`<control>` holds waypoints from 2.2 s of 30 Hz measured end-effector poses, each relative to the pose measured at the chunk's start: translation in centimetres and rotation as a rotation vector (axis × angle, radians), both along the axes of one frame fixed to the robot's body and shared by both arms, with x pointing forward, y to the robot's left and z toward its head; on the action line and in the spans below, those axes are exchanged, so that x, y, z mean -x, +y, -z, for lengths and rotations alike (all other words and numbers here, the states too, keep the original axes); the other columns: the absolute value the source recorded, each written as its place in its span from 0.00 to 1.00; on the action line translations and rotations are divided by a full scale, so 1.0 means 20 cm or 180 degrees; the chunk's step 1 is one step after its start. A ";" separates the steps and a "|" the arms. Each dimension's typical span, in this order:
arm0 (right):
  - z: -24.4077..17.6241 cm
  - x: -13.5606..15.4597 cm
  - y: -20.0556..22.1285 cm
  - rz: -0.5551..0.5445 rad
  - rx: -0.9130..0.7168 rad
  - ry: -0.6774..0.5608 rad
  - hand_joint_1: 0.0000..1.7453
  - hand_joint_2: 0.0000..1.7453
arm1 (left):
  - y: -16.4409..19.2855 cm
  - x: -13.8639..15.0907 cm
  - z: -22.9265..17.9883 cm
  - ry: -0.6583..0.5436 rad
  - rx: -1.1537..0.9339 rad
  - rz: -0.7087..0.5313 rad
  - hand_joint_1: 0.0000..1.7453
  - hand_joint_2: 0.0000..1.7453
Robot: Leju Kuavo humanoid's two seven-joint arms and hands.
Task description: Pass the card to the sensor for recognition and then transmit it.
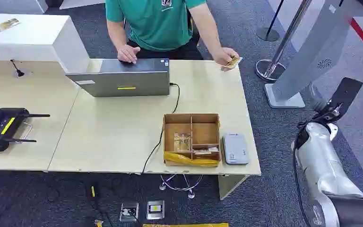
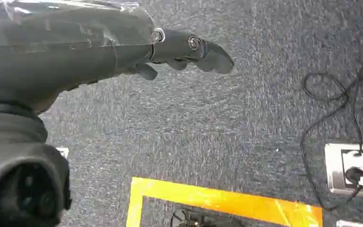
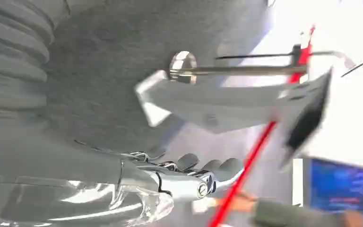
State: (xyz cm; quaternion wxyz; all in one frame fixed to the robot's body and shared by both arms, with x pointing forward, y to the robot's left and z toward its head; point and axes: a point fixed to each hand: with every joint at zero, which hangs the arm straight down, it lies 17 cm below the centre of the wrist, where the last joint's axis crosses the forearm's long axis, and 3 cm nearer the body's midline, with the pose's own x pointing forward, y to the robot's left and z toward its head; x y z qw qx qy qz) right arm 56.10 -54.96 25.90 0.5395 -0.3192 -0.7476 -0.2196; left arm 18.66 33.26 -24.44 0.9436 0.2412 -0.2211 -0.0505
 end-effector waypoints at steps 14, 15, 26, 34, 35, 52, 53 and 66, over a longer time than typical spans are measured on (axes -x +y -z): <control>-0.96 -0.10 0.94 -0.0451 0.3248 -0.0546 0.00 1.00 | 0.03 -0.07 -0.02 -0.0196 0.0039 0.0448 0.00 0.00; -0.98 -0.09 1.00 -0.0441 0.3481 -0.0558 0.00 1.00 | 0.03 -0.08 -0.02 -0.0201 0.0040 0.0475 0.00 0.00; -0.95 -0.11 1.45 -0.0638 0.4650 -0.0589 0.00 1.00 | 0.16 -0.08 -0.03 -0.0188 -0.0093 0.0565 0.00 0.00; -0.88 -0.13 1.57 -0.0826 0.4806 -0.0477 0.00 1.00 | 0.22 -0.08 -0.04 -0.0179 -0.0165 0.0615 0.00 0.00; -0.87 -0.14 1.58 -0.0842 0.4817 -0.0456 0.00 1.00 | 0.23 -0.08 -0.04 -0.0179 -0.0173 0.0613 0.00 0.00; -0.74 -0.19 1.61 -0.0960 0.4912 -0.0188 0.75 1.00 | 0.26 -0.08 -0.04 -0.0172 -0.0208 0.0638 0.00 0.00; -0.73 -0.19 1.61 -0.0968 0.4916 -0.0176 1.00 1.00 | 0.26 -0.08 -0.05 -0.0171 -0.0209 0.0637 0.00 0.00; -0.61 -0.23 1.62 -0.1199 0.4923 0.0067 1.00 1.00 | 0.27 -0.08 -0.05 -0.0170 -0.0230 0.0648 0.00 0.00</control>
